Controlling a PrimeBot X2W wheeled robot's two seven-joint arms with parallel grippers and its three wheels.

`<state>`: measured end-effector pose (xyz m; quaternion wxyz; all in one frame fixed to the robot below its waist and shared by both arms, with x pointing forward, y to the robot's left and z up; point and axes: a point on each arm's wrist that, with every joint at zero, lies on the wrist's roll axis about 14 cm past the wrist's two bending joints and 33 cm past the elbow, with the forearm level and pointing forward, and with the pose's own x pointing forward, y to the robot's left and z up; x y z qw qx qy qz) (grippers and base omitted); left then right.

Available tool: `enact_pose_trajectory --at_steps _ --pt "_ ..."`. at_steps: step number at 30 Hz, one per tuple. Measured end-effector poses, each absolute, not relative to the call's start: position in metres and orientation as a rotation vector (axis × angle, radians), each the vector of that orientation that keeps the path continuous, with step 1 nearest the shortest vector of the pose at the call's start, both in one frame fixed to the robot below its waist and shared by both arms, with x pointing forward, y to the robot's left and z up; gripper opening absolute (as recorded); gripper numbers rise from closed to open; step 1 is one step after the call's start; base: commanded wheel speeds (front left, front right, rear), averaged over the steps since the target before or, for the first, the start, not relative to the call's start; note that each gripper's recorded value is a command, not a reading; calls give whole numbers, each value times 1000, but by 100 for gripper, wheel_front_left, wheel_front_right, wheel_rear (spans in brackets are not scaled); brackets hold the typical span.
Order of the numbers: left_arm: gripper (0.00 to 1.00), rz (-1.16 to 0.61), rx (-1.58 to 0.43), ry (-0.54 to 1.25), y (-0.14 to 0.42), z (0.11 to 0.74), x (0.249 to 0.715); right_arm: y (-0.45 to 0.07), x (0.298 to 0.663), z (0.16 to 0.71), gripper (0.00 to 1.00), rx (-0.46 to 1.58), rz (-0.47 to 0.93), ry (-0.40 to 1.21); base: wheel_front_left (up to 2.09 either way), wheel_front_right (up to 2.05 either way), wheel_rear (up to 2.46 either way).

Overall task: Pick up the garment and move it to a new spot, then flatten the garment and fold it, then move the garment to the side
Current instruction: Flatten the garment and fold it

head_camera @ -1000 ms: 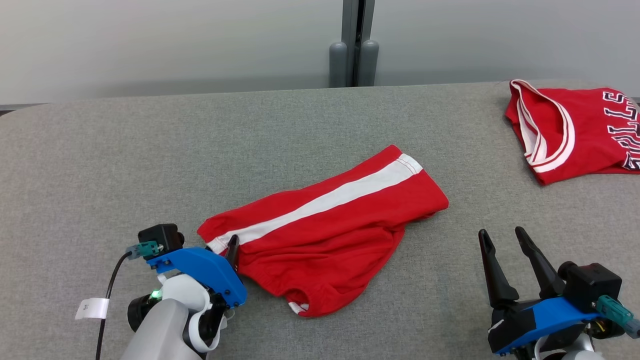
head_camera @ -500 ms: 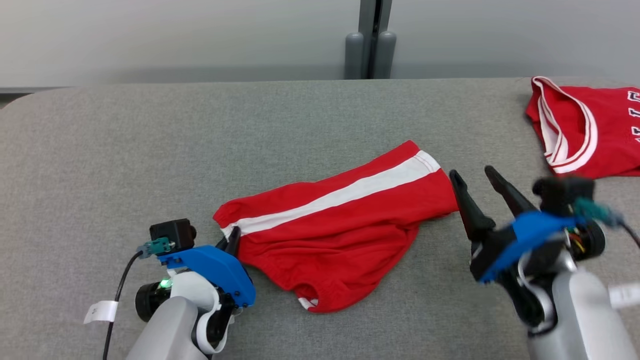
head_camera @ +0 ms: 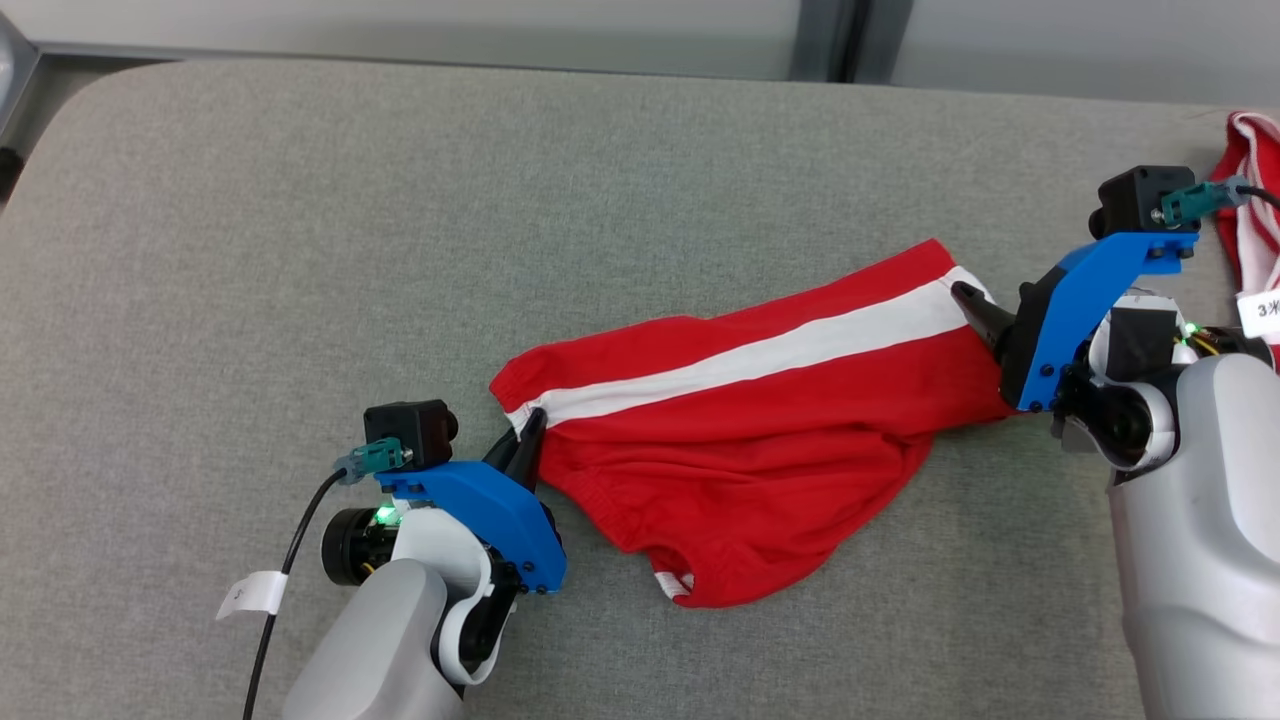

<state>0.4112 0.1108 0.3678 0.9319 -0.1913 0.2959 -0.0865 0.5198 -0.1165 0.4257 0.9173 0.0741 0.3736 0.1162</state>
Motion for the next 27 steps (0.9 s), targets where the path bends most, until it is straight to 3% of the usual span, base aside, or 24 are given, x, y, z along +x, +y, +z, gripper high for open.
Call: enact_pose_trajectory --at_steps 13,27 --pt "0 -158 -395 602 117 361 418 -74 519 404 100 148 373 829 0 0 0" --pt "0 -147 -398 594 122 362 419 -73 533 411 100 81 380 751 0 0 0"
